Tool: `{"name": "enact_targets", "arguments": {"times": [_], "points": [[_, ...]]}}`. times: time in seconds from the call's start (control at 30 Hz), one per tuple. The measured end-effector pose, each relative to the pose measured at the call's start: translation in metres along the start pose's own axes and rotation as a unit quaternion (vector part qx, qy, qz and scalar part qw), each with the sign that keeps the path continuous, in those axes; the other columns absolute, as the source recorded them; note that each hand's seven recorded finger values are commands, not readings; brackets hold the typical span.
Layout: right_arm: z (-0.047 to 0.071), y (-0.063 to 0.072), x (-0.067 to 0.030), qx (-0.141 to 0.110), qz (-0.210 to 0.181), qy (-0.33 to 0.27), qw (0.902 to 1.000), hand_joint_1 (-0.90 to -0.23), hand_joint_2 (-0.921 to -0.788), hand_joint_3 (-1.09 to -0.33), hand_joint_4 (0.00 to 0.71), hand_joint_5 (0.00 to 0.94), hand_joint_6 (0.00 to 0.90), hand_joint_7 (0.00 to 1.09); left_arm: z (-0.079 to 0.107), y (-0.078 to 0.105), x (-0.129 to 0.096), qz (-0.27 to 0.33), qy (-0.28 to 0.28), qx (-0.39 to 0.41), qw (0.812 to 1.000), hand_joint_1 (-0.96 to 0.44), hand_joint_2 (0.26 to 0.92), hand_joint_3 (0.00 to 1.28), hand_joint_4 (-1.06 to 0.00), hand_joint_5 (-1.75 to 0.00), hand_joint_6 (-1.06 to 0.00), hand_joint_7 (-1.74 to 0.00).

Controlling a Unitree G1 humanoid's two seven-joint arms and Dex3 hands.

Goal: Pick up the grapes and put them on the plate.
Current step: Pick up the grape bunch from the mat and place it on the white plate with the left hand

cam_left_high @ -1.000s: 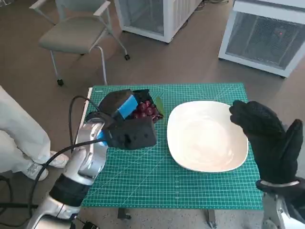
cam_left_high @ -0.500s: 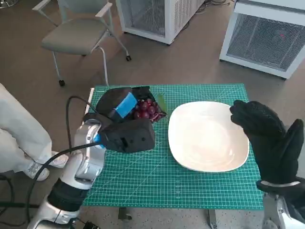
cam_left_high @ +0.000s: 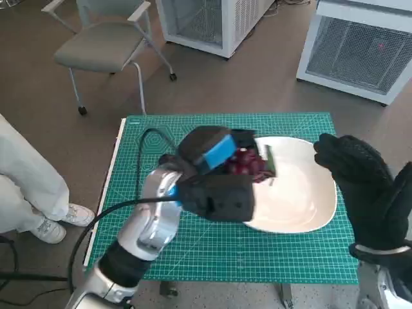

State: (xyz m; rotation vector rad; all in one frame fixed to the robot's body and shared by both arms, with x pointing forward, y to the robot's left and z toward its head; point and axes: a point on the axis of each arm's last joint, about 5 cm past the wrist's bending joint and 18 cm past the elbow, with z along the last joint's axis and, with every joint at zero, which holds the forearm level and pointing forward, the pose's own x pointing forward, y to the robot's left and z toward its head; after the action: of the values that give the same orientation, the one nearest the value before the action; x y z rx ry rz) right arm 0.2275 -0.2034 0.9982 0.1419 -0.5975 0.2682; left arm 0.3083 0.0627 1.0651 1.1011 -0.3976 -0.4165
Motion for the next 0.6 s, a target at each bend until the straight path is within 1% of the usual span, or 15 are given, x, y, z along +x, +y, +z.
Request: {"name": "enact_targets", "arguments": {"times": [0.13, 0.27, 0.37, 0.5, 0.6], "points": [[0.003, 0.0, -0.0018, -0.003, -0.001, -0.004, 1.0, -0.363, -0.921, -0.592, 0.422, 0.797, 0.24, 0.98, 0.016, 0.01, 0.011, 0.005, -0.027, 0.016, 0.999, 0.0, 0.901, 0.03, -0.73, -1.29, -0.79, -0.83], [0.005, 0.0, -0.0037, -0.007, -0.004, -0.009, 0.9999, -0.365, -0.921, -0.589, 0.425, 0.795, 0.242, 0.98, 0.026, 0.011, 0.022, 0.002, -0.045, 0.025, 0.999, 0.0, 0.904, 0.05, -0.68, -1.35, -0.79, -0.81], [0.006, -0.001, -0.0056, -0.009, -0.007, -0.009, 0.9999, -0.366, -0.921, -0.586, 0.427, 0.793, 0.244, 0.98, 0.031, 0.007, 0.029, -0.011, -0.052, 0.025, 0.998, 0.0, 0.901, 0.06, -0.68, -1.34, -0.78, -0.83], [0.007, -0.001, -0.0076, -0.011, -0.011, -0.009, 0.9998, -0.367, -0.921, -0.585, 0.429, 0.79, 0.249, 0.98, 0.033, -0.004, 0.035, -0.036, -0.054, 0.022, 0.998, 0.0, 0.895, 0.06, -0.69, -1.3, -0.77, -0.87], [0.008, -0.001, -0.0086, -0.012, -0.014, -0.011, 0.9998, -0.366, -0.921, -0.584, 0.431, 0.786, 0.251, 0.98, 0.034, -0.012, 0.038, -0.054, -0.056, 0.018, 0.997, 0.0, 0.896, 0.07, -0.67, -1.34, -0.79, -0.84]]}}
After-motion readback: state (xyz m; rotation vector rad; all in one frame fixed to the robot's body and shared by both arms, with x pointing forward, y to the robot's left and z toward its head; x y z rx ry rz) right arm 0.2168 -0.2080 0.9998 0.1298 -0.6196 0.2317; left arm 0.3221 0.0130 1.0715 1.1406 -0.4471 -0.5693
